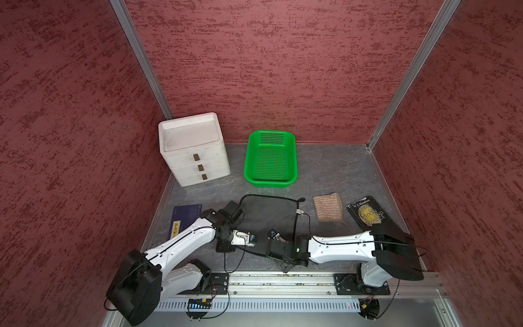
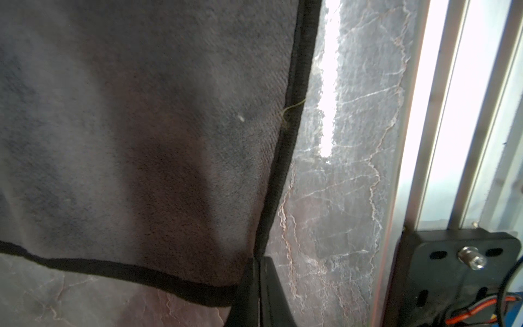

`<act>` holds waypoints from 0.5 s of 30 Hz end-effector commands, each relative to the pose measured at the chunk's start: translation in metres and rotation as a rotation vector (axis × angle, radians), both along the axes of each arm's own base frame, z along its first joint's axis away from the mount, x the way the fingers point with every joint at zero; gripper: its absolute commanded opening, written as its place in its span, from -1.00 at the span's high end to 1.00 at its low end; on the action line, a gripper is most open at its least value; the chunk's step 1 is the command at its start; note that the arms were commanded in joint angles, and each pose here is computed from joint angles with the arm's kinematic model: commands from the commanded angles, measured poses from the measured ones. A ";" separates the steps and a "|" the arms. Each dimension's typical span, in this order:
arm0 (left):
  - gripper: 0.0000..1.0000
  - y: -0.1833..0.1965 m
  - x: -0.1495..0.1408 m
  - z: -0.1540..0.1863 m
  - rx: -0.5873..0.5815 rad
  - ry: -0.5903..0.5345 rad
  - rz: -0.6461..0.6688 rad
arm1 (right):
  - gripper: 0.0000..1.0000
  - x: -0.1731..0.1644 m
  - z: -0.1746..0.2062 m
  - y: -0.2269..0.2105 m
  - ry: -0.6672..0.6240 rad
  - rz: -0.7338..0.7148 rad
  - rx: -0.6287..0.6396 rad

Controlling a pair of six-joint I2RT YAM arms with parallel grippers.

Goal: Fold the square dishcloth
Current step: Fold the cleaning item at the center of the board.

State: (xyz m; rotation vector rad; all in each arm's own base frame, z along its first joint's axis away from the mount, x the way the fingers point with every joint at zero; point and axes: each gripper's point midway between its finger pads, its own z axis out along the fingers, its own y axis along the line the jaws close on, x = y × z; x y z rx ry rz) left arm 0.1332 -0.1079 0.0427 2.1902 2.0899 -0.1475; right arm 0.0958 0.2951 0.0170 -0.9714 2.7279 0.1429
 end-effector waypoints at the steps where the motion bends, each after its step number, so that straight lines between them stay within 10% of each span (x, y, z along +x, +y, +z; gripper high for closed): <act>1: 0.92 0.003 -0.006 0.003 -0.001 0.012 -0.007 | 0.05 0.002 -0.006 -0.006 0.005 -0.011 -0.010; 7: 0.94 0.005 -0.012 0.009 0.006 0.012 0.023 | 1.00 -0.002 0.014 -0.014 -0.003 -0.024 0.024; 15: 0.98 0.012 -0.035 0.041 -0.033 0.022 0.052 | 1.00 -0.023 0.048 -0.024 0.049 0.023 0.055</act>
